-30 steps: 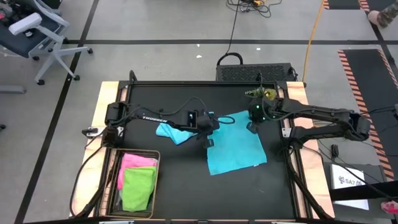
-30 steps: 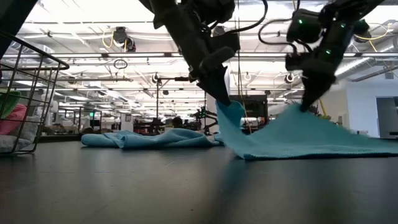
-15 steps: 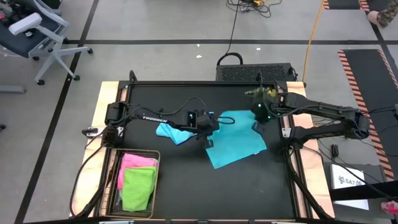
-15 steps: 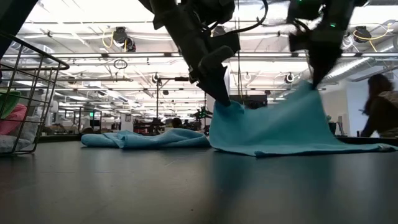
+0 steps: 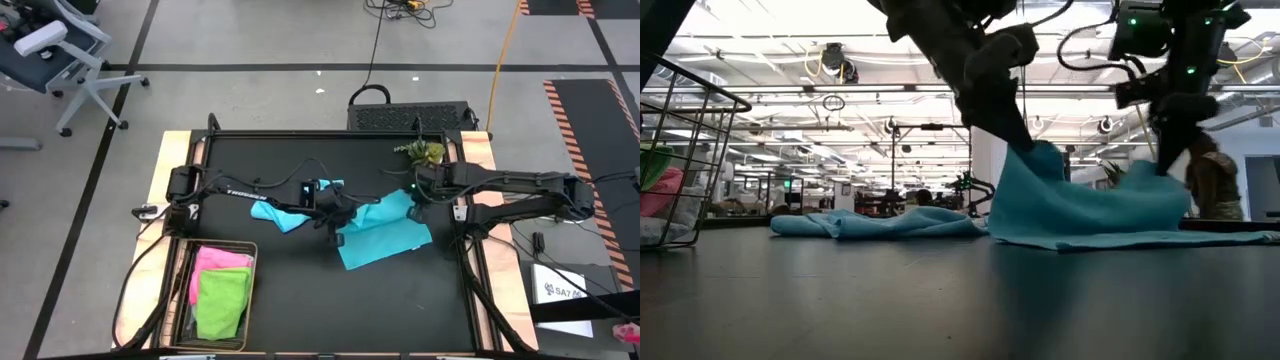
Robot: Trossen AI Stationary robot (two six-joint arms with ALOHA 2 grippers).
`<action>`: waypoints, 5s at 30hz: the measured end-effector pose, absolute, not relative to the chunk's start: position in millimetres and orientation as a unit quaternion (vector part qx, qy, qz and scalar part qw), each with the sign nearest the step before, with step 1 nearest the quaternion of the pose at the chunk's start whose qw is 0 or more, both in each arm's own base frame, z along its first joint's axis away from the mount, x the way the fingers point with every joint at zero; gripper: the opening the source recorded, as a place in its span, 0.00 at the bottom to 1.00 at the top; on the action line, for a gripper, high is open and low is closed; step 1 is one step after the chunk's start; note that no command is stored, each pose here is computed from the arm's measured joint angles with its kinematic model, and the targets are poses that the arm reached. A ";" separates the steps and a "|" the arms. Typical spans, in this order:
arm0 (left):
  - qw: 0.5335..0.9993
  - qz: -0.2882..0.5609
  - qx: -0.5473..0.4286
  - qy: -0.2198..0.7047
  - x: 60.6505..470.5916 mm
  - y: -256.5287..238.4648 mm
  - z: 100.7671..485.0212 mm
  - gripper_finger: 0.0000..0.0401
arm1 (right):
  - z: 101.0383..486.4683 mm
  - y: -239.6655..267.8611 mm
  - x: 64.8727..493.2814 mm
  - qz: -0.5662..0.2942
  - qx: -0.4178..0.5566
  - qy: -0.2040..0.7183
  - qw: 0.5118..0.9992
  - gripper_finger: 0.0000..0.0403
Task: Fold microfiber towels
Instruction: Fold the right blue microfiber cloth
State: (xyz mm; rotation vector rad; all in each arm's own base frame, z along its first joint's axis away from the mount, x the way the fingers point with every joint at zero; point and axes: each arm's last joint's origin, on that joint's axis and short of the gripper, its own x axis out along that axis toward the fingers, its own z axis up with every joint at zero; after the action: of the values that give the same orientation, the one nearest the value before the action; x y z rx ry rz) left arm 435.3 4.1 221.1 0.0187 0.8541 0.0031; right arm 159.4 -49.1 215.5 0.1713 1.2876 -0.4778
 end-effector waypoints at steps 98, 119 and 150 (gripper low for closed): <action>0.909 0.137 -0.165 0.358 436.9 -4.3 180.1 0.12 | 191.8 38.1 154.4 -0.008 0.224 0.640 0.735 0.00; 0.895 0.154 -0.172 0.382 432.7 -4.1 175.9 0.02 | 134.9 11.6 136.6 -0.169 0.239 0.612 0.735 0.00; 0.890 0.155 -0.179 0.389 431.6 -4.3 174.6 0.02 | 148.1 7.8 140.2 -0.170 0.237 0.556 0.778 0.00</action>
State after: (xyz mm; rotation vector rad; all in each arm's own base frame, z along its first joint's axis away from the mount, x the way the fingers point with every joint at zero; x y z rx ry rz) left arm 431.6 -4.3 174.6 -0.3713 0.8088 0.3213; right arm 140.2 7.8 148.1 0.5119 1.2020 -0.3676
